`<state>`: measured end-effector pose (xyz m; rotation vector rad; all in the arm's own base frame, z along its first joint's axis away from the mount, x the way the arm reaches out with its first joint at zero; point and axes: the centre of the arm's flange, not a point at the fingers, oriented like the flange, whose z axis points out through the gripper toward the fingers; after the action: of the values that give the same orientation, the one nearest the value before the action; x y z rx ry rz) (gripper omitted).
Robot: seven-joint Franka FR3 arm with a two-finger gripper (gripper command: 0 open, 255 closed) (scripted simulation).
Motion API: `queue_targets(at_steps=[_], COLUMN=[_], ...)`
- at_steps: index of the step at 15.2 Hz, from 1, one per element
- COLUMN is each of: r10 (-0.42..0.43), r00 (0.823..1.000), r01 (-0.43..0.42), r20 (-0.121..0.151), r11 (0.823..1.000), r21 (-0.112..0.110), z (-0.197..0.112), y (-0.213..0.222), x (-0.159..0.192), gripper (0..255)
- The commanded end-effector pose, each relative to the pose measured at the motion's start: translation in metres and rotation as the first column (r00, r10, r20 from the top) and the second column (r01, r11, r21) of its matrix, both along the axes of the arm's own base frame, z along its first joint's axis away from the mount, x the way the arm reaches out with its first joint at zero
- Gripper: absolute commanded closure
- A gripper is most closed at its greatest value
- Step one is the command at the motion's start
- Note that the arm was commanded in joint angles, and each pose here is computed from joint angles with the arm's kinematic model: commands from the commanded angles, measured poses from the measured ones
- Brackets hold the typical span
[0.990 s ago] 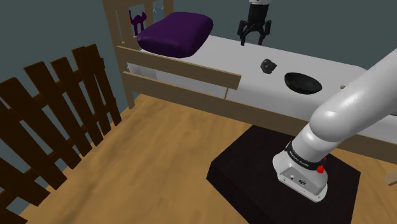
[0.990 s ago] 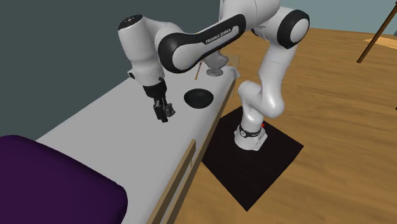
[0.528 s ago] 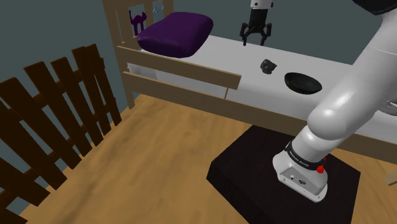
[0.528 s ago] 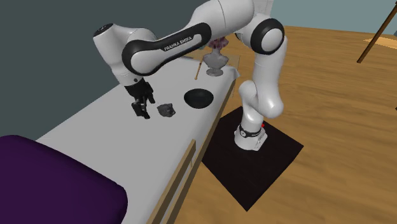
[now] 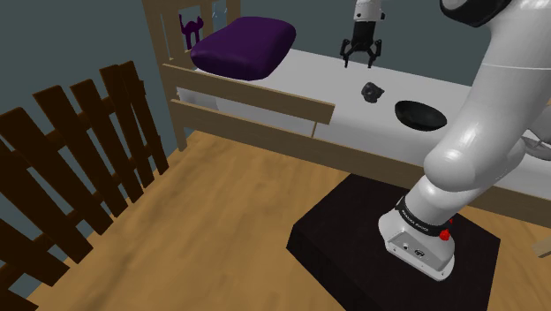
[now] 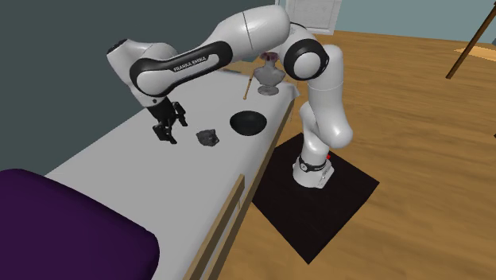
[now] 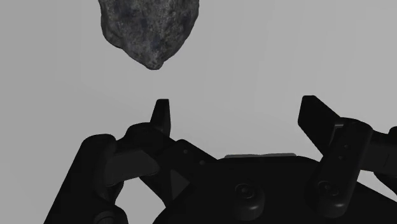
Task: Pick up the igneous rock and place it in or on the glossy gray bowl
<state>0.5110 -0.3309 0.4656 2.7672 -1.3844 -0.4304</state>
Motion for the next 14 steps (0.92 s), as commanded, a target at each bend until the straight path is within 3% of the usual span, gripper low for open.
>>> queue_targets(at_steps=[1,6,13,14], r10=[-0.006,-0.006,-0.006,-0.006], r00=[1.000,1.000,1.000,1.000], r01=[0.006,0.006,0.006,0.006], r20=[-0.002,-0.002,-0.002,-0.002], r11=[1.000,1.000,1.000,1.000], r21=[0.000,0.000,0.000,0.000], z=[-0.011,-0.034,-0.034,-0.034], y=[-0.001,0.001,0.001,0.001], x=[-0.001,-0.007,-0.007,-0.007], gripper=[0,0,0,255])
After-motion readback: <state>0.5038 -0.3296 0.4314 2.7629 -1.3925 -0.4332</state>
